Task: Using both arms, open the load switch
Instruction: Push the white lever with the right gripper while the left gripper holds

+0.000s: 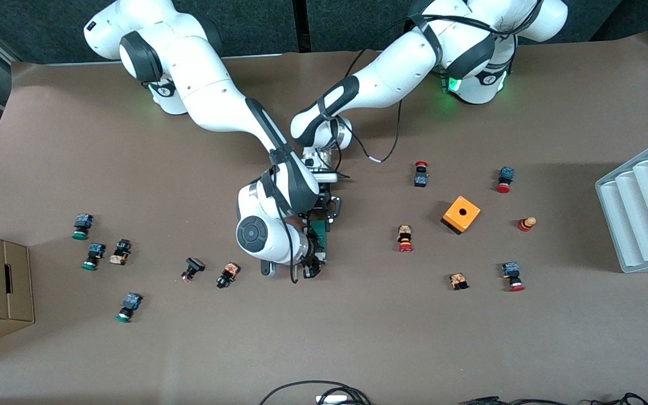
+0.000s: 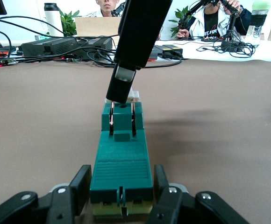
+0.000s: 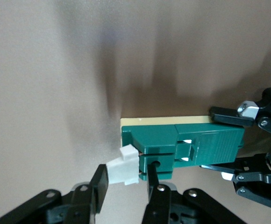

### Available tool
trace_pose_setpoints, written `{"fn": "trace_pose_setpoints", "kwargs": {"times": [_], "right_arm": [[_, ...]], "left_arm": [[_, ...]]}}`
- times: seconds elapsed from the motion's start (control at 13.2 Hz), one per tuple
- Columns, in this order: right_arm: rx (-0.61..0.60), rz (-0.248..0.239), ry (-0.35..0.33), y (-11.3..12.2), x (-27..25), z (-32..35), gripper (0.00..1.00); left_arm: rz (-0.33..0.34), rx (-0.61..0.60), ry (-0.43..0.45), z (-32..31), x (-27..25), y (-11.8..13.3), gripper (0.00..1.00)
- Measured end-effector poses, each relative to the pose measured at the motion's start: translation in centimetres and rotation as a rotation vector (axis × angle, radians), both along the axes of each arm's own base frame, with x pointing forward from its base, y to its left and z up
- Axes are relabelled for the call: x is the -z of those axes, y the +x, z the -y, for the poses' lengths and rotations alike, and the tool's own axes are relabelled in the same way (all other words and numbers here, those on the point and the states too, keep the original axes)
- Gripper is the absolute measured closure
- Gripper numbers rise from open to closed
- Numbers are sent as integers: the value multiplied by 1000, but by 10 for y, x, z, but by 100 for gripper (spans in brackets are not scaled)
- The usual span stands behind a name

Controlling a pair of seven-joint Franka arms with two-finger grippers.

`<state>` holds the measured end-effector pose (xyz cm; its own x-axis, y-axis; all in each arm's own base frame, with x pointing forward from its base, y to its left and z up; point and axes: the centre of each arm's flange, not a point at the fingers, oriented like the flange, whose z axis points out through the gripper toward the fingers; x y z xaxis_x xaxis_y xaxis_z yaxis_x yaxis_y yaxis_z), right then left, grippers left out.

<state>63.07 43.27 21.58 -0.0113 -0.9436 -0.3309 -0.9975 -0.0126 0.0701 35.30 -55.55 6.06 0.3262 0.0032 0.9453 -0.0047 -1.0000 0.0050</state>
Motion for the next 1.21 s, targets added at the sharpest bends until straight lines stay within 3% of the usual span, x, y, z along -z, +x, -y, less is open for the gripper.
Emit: {"fn": "trace_pose_setpoints", "kwargs": {"times": [1.21], "right_arm": [[3,-17,-3,-2,0,5,60]], "left_arm": [[0,0,0,0,0,0,38]]}}
